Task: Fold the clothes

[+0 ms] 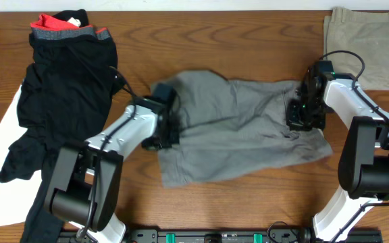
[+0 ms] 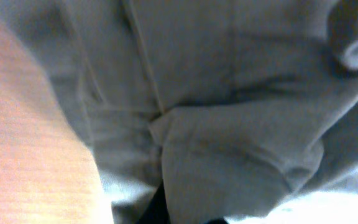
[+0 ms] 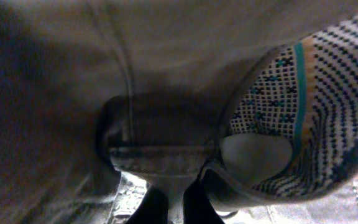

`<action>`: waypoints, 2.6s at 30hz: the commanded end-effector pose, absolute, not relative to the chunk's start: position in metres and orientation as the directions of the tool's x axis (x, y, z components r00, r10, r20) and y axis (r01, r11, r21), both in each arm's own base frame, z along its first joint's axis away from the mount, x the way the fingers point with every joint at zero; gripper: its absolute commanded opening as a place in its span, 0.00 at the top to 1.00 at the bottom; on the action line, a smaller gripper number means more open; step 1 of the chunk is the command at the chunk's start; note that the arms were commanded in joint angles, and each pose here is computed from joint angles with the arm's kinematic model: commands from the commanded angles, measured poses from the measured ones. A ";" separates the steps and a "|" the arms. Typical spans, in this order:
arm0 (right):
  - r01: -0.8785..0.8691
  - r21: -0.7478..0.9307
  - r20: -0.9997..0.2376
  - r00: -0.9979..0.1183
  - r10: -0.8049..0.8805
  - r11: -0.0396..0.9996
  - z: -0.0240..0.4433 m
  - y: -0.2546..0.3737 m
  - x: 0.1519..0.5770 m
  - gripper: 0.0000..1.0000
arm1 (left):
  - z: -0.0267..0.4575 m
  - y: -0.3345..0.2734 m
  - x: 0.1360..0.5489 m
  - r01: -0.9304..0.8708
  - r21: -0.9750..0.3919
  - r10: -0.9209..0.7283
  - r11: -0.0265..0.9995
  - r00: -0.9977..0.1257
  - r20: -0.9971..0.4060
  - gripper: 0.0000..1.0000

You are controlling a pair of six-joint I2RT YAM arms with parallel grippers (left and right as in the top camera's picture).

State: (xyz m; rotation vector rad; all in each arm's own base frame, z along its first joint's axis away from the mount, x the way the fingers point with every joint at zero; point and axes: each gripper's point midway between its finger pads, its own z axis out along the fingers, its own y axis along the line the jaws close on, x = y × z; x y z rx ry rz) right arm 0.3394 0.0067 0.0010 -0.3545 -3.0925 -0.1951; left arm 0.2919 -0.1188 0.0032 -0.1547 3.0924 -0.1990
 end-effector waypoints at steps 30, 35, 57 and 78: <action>0.158 0.204 -0.146 -0.971 0.190 0.966 0.123 0.021 0.393 0.99 | 0.153 -0.090 0.332 0.023 -0.258 -0.060 0.966 -0.949 -0.309 0.94; 0.206 0.115 -0.012 -0.978 0.208 0.972 0.107 0.009 0.358 0.99 | 0.133 -0.084 0.286 -0.017 -0.228 -0.046 0.974 -0.991 -0.123 0.94; 0.268 0.104 0.014 -0.963 0.268 0.958 0.056 -0.014 0.343 0.59 | 0.067 -0.134 0.189 0.002 -0.387 0.088 0.922 -0.975 0.206 0.29; 0.079 0.146 -0.140 -0.985 0.100 0.986 0.085 0.008 0.384 0.39 | 0.079 -0.138 0.173 -0.027 -0.381 0.088 0.924 -0.955 0.282 0.94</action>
